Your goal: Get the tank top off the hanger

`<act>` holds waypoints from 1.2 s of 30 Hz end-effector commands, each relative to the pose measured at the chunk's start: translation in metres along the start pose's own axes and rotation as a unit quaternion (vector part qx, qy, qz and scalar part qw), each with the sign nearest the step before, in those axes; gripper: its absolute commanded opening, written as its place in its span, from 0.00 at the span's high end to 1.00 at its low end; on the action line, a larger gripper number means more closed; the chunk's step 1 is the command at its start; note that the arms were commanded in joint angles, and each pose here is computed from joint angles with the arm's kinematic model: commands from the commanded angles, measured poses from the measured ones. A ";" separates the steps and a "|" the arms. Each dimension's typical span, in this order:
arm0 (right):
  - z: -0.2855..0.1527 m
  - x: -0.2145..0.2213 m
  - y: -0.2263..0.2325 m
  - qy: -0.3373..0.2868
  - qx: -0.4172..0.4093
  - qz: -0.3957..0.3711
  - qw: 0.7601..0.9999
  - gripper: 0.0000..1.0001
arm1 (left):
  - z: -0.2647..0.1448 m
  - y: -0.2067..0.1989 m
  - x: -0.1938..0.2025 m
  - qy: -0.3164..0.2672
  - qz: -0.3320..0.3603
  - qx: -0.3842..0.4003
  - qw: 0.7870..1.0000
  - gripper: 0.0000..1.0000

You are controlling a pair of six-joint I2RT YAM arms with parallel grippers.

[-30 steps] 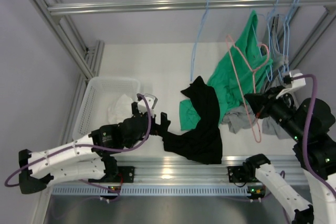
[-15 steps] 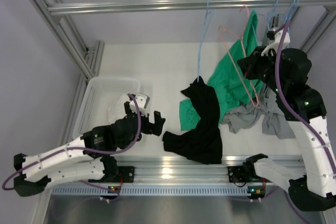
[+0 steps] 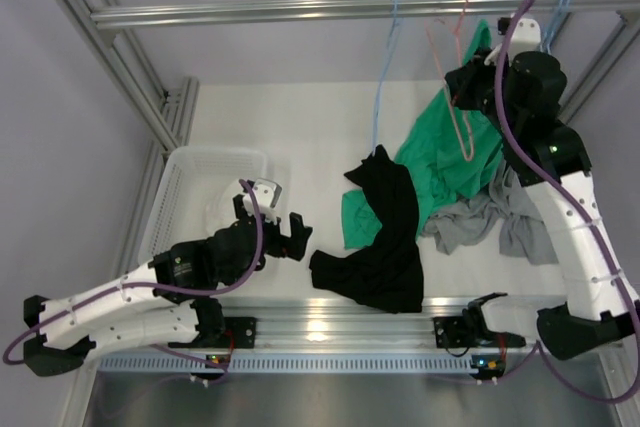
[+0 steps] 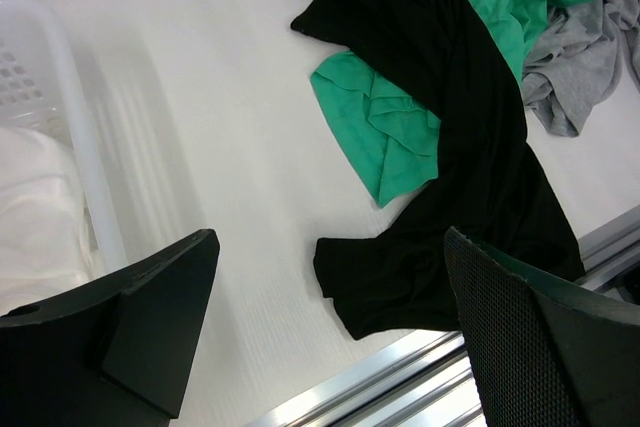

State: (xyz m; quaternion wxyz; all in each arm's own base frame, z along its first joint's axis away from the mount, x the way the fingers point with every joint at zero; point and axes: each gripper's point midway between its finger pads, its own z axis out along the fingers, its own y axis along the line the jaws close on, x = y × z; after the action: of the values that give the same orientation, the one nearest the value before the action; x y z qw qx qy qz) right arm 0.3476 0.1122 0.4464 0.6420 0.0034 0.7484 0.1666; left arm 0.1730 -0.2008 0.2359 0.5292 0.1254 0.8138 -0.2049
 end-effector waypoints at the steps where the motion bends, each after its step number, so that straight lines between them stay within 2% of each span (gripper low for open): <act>1: 0.018 -0.026 0.011 -0.050 -0.012 0.014 0.999 1.00 | -0.004 -0.002 -0.008 -0.008 -0.008 0.008 1.000 0.01; 6: 0.044 0.000 0.026 -0.035 -0.030 0.002 0.999 1.00 | -0.001 -0.002 -0.004 -0.004 -0.006 0.004 1.000 0.01; 16: 0.062 0.029 0.041 -0.014 -0.013 -0.017 1.000 1.00 | 0.002 -0.004 0.005 0.008 -0.013 0.006 1.000 0.01; 30: 0.076 0.072 0.031 0.025 0.026 -0.021 0.999 1.00 | 0.001 -0.007 0.008 0.014 -0.022 0.015 1.000 0.01; 31: 0.076 0.074 0.032 0.028 0.023 -0.021 0.999 0.95 | 0.002 -0.008 0.009 0.015 -0.022 0.016 1.000 0.01; 32: 0.074 0.074 0.033 0.027 0.020 -0.020 0.999 0.68 | 0.002 -0.010 0.008 0.016 -0.022 0.018 0.999 0.01; 33: 0.072 0.073 0.034 0.027 0.015 -0.020 0.999 0.55 | 0.003 -0.013 0.009 0.020 -0.022 0.023 0.999 0.01; 34: 0.068 0.072 0.036 0.026 0.007 -0.019 0.999 0.47 | 0.004 -0.016 0.009 0.023 -0.020 0.027 0.999 0.01; 35: 0.060 0.065 0.036 0.017 0.004 -0.017 1.000 0.32 | 0.006 -0.019 0.009 0.027 -0.012 0.033 0.999 0.01; 36: 0.054 0.060 0.036 0.009 0.002 -0.015 1.000 0.27 | 0.010 -0.031 0.011 0.034 -0.008 0.053 0.998 0.01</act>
State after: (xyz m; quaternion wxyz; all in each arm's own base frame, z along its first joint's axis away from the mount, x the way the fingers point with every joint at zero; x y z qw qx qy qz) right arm 0.4003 0.1740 0.3584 0.6059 -0.0075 0.7846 0.1311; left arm 0.1660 -0.2115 0.2215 0.5004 0.1358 0.8269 -0.2177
